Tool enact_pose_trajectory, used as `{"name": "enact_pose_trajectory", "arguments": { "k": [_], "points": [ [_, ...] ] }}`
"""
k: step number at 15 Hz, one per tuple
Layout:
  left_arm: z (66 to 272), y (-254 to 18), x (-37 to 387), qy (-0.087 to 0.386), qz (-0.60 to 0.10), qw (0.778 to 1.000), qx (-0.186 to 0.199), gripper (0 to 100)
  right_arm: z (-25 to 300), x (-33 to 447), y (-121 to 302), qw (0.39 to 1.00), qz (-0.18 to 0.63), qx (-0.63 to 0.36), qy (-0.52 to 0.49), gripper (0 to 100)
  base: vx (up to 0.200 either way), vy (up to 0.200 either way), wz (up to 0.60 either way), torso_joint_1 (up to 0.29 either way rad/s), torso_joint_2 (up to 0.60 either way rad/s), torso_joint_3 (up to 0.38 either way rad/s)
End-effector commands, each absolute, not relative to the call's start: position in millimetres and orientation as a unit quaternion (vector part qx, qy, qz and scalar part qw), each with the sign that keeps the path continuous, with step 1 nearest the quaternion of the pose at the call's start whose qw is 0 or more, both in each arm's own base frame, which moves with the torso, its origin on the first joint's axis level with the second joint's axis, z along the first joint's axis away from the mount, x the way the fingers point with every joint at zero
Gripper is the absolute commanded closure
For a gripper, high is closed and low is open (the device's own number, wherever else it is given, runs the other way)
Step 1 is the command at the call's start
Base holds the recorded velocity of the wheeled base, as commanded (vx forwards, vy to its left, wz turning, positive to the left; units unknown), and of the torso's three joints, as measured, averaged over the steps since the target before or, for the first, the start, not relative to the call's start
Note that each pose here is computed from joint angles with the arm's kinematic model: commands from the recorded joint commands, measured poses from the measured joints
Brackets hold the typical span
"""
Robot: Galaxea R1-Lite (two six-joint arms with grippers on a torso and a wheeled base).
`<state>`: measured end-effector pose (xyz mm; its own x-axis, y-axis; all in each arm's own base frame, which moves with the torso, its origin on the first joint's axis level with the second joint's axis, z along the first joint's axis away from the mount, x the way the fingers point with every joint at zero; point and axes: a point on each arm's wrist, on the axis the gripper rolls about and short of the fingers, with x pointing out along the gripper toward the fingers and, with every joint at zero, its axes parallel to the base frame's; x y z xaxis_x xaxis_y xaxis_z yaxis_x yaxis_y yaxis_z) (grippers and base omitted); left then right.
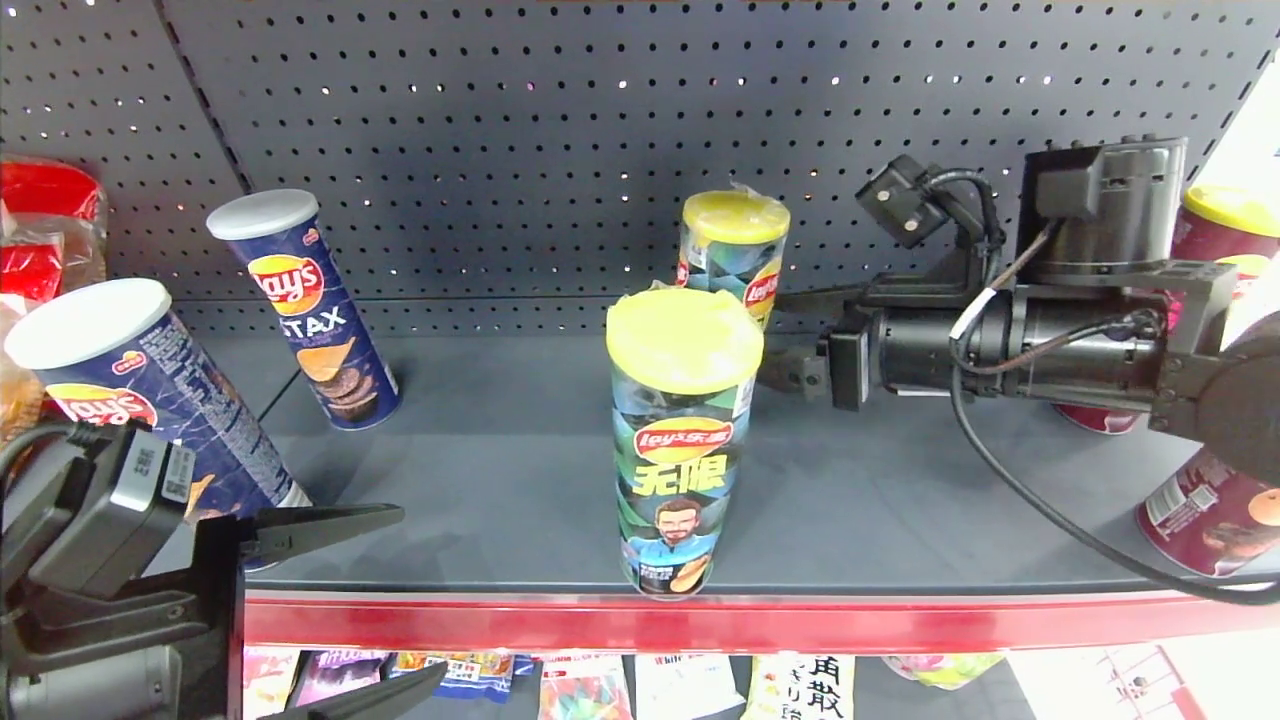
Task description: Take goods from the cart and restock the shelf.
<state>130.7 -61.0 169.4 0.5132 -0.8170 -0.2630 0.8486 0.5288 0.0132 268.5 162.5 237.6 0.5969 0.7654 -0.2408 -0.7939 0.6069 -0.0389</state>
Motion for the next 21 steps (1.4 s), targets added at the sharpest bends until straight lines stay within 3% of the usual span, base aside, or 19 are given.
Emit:
{"name": "enact_pose_trajectory", "arguments": {
  "k": [1,16,21],
  "points": [
    [167.6,-62.3,134.5,0.119,-0.48,0.866,0.071,0,240.2,250.3,150.2,0.893,0.433,-0.071,0.098,0,0.0,0.0,0.0,0.0,0.0,0.0],
    [155.4,-65.7,146.2,0.157,-0.462,0.87,0.073,0,207.4,135.8,88.6,0.894,0.426,-0.081,0.112,0,0.0,0.0,0.0,0.0,0.0,0.0],
    [151.0,-68.3,152.9,0.172,-0.463,0.867,0.071,0,183.4,83.4,56.3,0.904,0.408,-0.087,0.093,0,0.0,0.0,0.0,0.0,0.0,0.0]
  ]
}}
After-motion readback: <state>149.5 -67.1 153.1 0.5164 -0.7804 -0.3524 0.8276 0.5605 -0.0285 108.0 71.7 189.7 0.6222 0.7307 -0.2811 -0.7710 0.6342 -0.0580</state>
